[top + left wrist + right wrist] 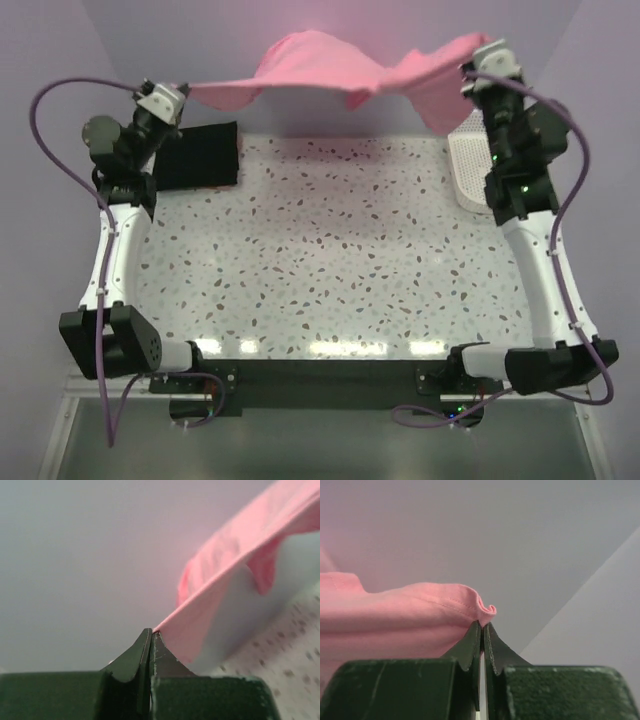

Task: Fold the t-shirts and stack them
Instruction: Flatten the tshirt out

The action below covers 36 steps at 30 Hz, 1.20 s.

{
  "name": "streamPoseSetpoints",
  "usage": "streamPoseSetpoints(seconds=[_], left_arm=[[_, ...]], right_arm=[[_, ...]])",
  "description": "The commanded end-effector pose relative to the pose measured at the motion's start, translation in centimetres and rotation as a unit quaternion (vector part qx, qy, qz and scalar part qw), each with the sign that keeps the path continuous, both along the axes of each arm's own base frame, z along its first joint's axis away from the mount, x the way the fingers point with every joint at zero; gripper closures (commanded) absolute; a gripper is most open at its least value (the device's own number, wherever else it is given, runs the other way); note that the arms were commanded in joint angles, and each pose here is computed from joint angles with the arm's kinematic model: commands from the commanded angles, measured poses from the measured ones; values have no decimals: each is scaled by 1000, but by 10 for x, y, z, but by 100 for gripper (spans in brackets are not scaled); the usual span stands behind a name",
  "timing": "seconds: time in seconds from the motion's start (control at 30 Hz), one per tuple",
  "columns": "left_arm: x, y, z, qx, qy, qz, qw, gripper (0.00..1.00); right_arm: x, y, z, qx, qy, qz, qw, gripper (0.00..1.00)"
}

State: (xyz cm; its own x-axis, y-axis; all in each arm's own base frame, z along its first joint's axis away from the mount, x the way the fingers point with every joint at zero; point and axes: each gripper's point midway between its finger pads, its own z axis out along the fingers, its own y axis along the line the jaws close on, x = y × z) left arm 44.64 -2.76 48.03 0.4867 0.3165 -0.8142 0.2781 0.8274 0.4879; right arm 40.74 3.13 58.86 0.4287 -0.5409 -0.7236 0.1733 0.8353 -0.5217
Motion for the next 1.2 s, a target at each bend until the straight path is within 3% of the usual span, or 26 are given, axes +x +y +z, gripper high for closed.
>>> streamPoseSetpoints(seconds=[0.0,0.13,0.3,0.33,0.4,0.43,0.5,0.53,0.8,0.93,1.17], left_arm=[[-30,-26,-65,86,29,-70,993,100],[-61,-39,-170,159,97,-94,978,100],[-109,-51,-288,228,203,-135,943,100],[-115,-50,-303,252,206,-141,935,100],[-140,-50,-337,276,247,-164,914,100],[-151,-50,-357,300,253,-176,903,100],[-180,-48,-390,319,290,-196,881,100],[-188,-48,-398,344,282,-206,871,100],[-251,-40,-433,412,327,-259,810,100],[-283,-36,-444,438,352,-292,774,100],[-304,-21,-445,476,385,-309,728,100]], right_arm=[[7,23,-106,-85,103,51,990,100],[-22,21,-216,-143,215,62,964,100],[-62,27,-304,-205,306,109,923,100],[-75,29,-339,-214,355,128,901,100],[-94,27,-364,-237,389,142,879,100],[-112,26,-395,-244,433,155,854,100],[-129,22,-409,-259,448,160,841,100],[-145,20,-428,-272,476,170,819,100],[-231,8,-458,-317,554,217,738,100],[-265,5,-457,-348,562,243,710,100],[-298,5,-448,-362,563,269,693,100]])
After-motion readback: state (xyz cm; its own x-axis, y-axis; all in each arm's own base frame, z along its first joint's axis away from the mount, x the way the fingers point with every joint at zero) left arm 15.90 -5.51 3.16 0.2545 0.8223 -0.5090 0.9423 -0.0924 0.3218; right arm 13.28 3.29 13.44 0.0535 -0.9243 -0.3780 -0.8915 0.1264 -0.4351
